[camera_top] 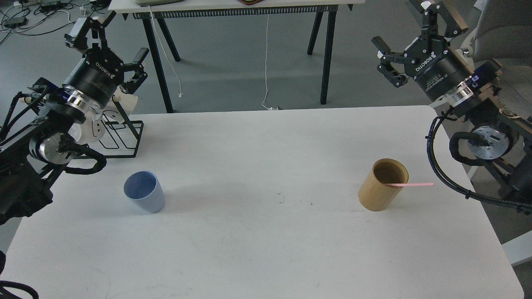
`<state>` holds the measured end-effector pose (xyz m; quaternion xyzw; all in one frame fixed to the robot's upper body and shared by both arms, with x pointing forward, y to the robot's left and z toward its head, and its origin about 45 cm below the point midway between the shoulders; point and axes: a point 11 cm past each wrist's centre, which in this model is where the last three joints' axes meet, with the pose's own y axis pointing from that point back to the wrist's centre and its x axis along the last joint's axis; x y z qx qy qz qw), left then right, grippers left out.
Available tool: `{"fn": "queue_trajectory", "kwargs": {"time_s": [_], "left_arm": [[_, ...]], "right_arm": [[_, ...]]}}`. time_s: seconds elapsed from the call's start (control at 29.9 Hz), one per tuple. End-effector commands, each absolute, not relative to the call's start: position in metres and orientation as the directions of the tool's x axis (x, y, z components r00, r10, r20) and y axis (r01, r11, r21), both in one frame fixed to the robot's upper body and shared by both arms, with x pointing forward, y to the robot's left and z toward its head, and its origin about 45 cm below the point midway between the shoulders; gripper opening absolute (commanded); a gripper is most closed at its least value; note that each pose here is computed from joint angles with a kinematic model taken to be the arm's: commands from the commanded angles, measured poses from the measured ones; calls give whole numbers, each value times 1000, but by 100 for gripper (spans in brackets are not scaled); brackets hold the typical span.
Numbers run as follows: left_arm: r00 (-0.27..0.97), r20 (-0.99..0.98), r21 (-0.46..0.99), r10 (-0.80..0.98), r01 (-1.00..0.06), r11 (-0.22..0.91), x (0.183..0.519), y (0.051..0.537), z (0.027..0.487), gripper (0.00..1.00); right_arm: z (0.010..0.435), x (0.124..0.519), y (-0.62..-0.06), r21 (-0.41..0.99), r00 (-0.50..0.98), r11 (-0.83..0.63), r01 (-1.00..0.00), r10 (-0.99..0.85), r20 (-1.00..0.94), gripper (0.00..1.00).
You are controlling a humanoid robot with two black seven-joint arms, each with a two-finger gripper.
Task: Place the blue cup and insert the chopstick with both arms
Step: 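Raise the left gripper and swing it toward the light blue cup, then lower the left gripper and grasp the light blue cup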
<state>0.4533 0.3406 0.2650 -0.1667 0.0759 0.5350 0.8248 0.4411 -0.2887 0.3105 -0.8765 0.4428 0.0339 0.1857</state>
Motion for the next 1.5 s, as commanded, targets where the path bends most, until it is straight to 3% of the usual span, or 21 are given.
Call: {"fn": "queue_trajectory", "kwargs": {"time_s": [0.0,0.37,0.5,0.67,0.8,0.97,1.1,1.3,1.47], "left_arm": [[423,-301,-202,855,-904,376,454,340,270,100],[361,-190,-194,913,-926,325,446,396,297,100],[380,-179,-278,908,-905,323,443,404,334,100],[454,31,-240,890,-861,448,435,394,357,100],[561,399,-91,725,-763,640,423,360,377,100],[639,654,236,405,-681,693,388,361,368,100],[682,716,457,150,-620,638,375,366,347,100],[709,683,694,-174,-556,457,358,398,306,100],[737,618,771,-272,-501,393,347,406,282,100]], "right_arm": [[312,442,-290,-300,603,-534,-790,-766,-224,99],[314,442,-292,-307,600,-529,-791,-768,-223,99],[315,442,-292,-309,601,-529,-790,-767,-224,99],[318,441,-299,-306,595,-525,-794,-776,-211,99],[322,442,-302,-318,589,-515,-796,-780,-211,99],[324,442,-304,-324,586,-509,-797,-782,-212,99],[319,441,-306,-315,580,-506,-803,-785,-218,99],[308,437,-308,-297,572,-502,-812,-787,-233,99],[303,435,-310,-287,566,-499,-818,-789,-239,99]]}}
